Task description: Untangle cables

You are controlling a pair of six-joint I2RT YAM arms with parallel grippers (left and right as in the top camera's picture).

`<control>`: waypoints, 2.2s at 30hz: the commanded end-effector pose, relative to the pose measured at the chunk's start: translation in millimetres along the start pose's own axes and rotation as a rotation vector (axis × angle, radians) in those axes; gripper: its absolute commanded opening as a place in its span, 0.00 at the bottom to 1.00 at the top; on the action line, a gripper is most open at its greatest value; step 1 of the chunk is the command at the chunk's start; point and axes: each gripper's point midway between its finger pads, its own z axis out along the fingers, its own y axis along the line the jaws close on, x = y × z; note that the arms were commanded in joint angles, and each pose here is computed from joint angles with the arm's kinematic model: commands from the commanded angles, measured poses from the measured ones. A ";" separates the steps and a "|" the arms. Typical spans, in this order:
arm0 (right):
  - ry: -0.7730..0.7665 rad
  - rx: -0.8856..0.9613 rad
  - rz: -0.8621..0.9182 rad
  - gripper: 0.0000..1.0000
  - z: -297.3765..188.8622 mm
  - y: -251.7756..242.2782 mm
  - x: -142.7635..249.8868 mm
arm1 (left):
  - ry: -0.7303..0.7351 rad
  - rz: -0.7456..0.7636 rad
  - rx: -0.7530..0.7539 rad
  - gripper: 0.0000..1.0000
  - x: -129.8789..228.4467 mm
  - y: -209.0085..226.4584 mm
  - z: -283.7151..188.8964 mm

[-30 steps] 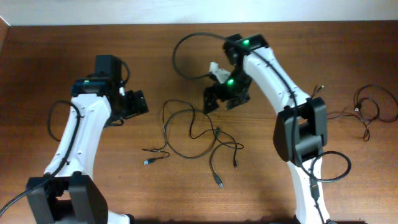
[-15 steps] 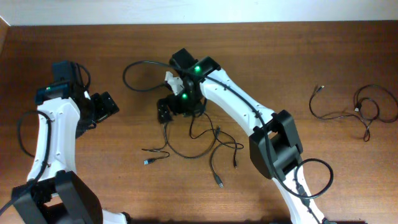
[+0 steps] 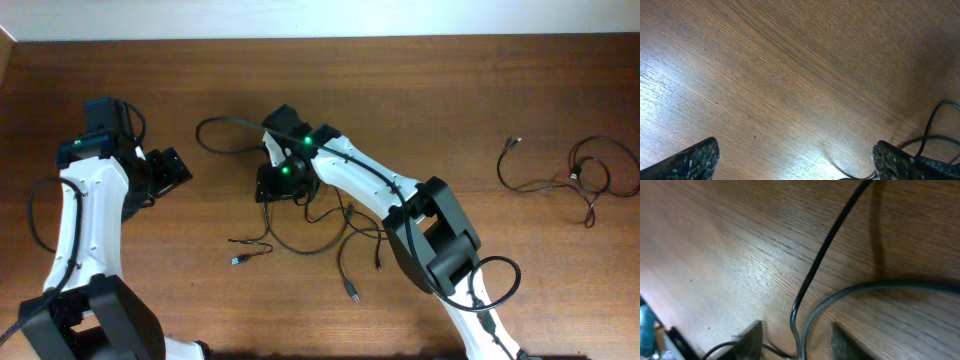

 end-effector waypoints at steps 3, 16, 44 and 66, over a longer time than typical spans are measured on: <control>-0.001 -0.016 -0.041 0.04 -3.0 10.6 1.9 | -0.020 -0.014 0.007 0.99 -2.7 0.2 -6.6; -0.087 0.003 -0.418 0.04 -153.3 64.0 27.6 | -0.019 -0.014 0.007 0.99 -2.7 0.2 -6.5; 0.167 0.420 -0.277 0.16 -84.8 -82.4 98.3 | -0.019 -0.014 0.007 0.99 -2.7 0.2 -6.5; 0.125 0.382 -0.097 0.71 -54.6 -94.8 112.1 | -0.019 -0.014 0.007 0.99 -2.7 0.2 -6.5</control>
